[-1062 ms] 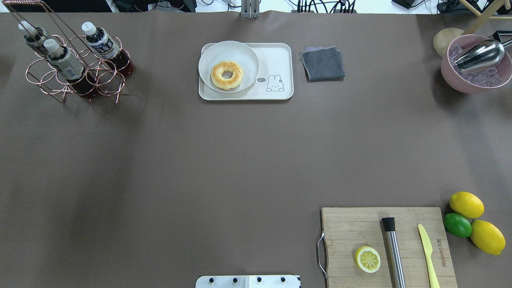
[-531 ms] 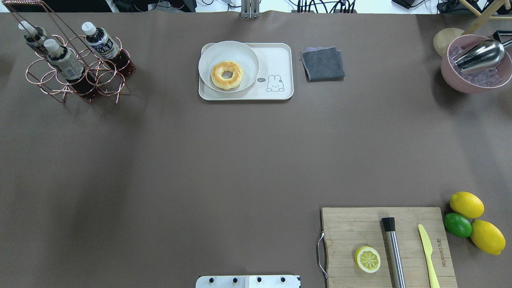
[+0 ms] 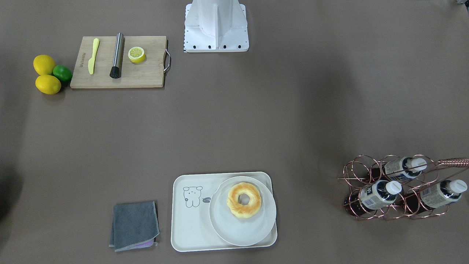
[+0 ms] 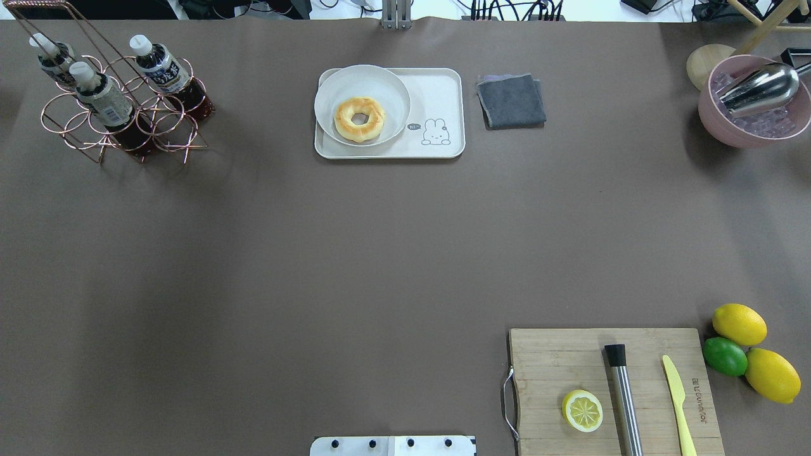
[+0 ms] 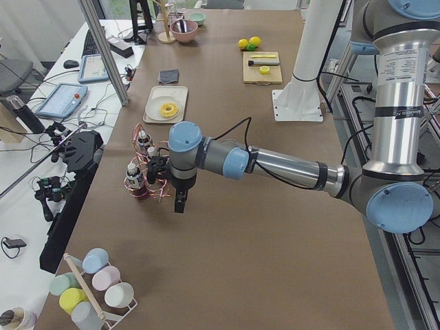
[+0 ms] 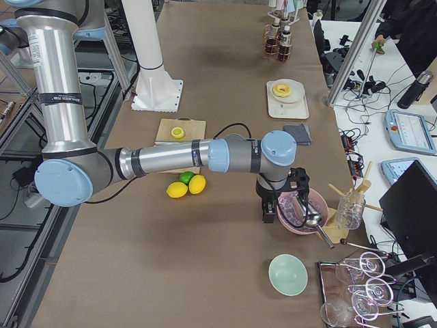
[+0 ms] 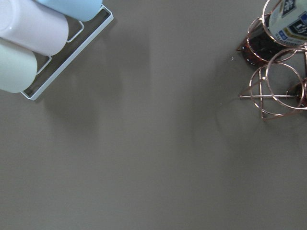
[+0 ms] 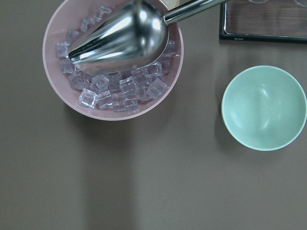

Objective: Place tea on tray

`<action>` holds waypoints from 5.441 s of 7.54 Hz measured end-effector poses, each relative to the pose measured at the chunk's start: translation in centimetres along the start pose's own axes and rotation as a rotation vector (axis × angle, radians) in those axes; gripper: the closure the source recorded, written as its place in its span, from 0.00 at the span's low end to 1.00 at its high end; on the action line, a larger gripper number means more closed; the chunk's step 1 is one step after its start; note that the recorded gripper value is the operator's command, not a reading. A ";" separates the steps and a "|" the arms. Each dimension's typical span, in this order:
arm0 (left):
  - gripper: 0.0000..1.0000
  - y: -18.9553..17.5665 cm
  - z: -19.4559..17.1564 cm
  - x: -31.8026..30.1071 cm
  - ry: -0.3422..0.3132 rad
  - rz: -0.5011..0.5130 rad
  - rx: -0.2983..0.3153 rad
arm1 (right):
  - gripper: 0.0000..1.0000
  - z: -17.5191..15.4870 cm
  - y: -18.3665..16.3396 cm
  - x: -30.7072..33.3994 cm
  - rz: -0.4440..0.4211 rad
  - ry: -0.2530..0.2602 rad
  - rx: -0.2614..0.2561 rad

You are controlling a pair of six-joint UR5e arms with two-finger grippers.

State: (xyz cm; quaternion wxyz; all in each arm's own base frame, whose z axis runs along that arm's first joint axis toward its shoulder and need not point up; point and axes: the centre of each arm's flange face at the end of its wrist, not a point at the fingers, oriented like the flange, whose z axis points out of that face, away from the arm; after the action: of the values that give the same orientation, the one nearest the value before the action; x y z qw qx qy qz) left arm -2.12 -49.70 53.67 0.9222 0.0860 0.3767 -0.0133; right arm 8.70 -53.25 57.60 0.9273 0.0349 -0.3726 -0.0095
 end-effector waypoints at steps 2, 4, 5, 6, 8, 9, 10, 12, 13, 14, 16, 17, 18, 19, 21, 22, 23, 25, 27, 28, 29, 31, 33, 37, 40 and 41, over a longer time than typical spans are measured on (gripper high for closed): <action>0.02 -0.3 -3.6 9.1 0.056 0.110 0.070 | 0.00 -0.1 -0.1 -0.1 0.000 0.001 0.002; 0.02 -3.6 -3.6 15.1 0.071 0.196 0.103 | 0.00 0.0 -0.1 0.0 0.002 0.003 0.000; 0.02 -4.6 -3.3 16.6 0.070 0.198 0.114 | 0.00 0.1 -0.2 0.0 0.003 0.003 -0.002; 0.02 -5.2 -3.2 17.9 0.081 0.109 0.126 | 0.00 0.1 -0.5 0.1 0.006 0.004 -0.003; 0.02 -5.4 -1.2 21.8 0.080 -0.005 0.163 | 0.00 0.2 -0.8 0.3 0.014 0.004 -0.006; 0.02 -5.3 0.4 23.4 0.055 0.000 0.172 | 0.00 0.3 -0.8 0.4 0.017 0.004 -0.008; 0.02 -5.8 1.4 24.5 0.043 0.012 0.180 | 0.00 0.3 -0.8 0.4 0.018 0.004 -0.009; 0.02 -7.5 2.8 25.1 0.006 0.043 0.197 | 0.00 0.4 -0.7 0.5 0.021 0.004 -0.011; 0.02 -8.1 3.3 24.8 -0.024 0.092 0.208 | 0.00 0.5 -0.6 0.6 0.022 0.004 -0.013; 0.03 -8.6 3.7 24.4 -0.043 0.120 0.209 | 0.00 0.6 -0.6 0.7 0.024 0.004 -0.014; 0.03 -9.2 4.4 23.9 -0.059 0.128 0.205 | 0.00 0.7 -0.4 0.7 0.025 0.004 -0.016; 0.03 -9.4 4.5 23.7 -0.061 0.126 0.205 | 0.00 0.7 -0.5 0.7 0.025 0.004 -0.015; 0.03 -9.7 4.6 23.3 -0.063 0.121 0.209 | 0.00 0.6 -0.5 0.7 0.024 0.004 -0.014; 0.13 -10.3 5.1 22.8 -0.063 0.120 0.217 | 0.00 0.6 -0.6 0.6 0.023 0.004 -0.013; 0.42 -11.5 6.1 22.1 -0.056 0.119 0.232 | 0.00 0.5 -0.7 0.5 0.021 0.004 -0.011; 0.44 -11.9 6.3 22.2 -0.053 0.119 0.234 | 0.00 0.4 -0.8 0.5 0.020 0.004 -0.011; 0.44 -12.1 6.4 22.2 -0.052 0.118 0.235 | 0.00 0.4 -0.8 0.4 0.019 0.004 -0.010; 0.43 -12.7 6.4 22.6 -0.048 0.102 0.238 | 0.00 0.4 -0.8 0.5 0.019 0.004 -0.009; 0.43 -13.2 6.5 22.8 -0.048 0.098 0.237 | 0.00 0.4 -0.8 0.5 0.020 0.004 -0.010; 0.43 -13.2 6.5 22.8 -0.047 0.097 0.237 | 0.00 0.4 -0.8 0.5 0.020 0.004 -0.010; 0.43 -13.2 6.6 22.7 -0.048 0.098 0.235 | 0.00 0.4 -0.8 0.5 0.021 0.004 -0.011; 0.43 -13.1 6.7 22.5 -0.049 0.099 0.233 | 0.00 0.5 -0.8 0.5 0.021 0.004 -0.011; 0.43 -13.0 6.9 22.3 -0.051 0.098 0.230 | 0.00 0.4 -0.8 0.5 0.021 0.004 -0.011; 1.00 -12.9 7.2 22.1 -0.049 0.096 0.231 | 0.00 0.5 -0.8 0.5 0.021 0.004 -0.012; 1.00 -13.2 6.9 22.4 -0.045 0.099 0.236 | 0.00 0.5 -0.8 0.5 0.021 0.004 -0.011; 1.00 -13.5 6.2 22.3 -0.043 0.096 0.243 | 0.00 0.5 -0.8 0.5 0.020 0.004 -0.011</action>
State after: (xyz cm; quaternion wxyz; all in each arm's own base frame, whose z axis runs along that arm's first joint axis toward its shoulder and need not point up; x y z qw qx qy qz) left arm 16.99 -63.19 40.45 0.9124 0.2146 0.3480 -0.0166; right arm 8.74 -54.12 58.20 0.9282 0.0259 -0.3712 -0.0020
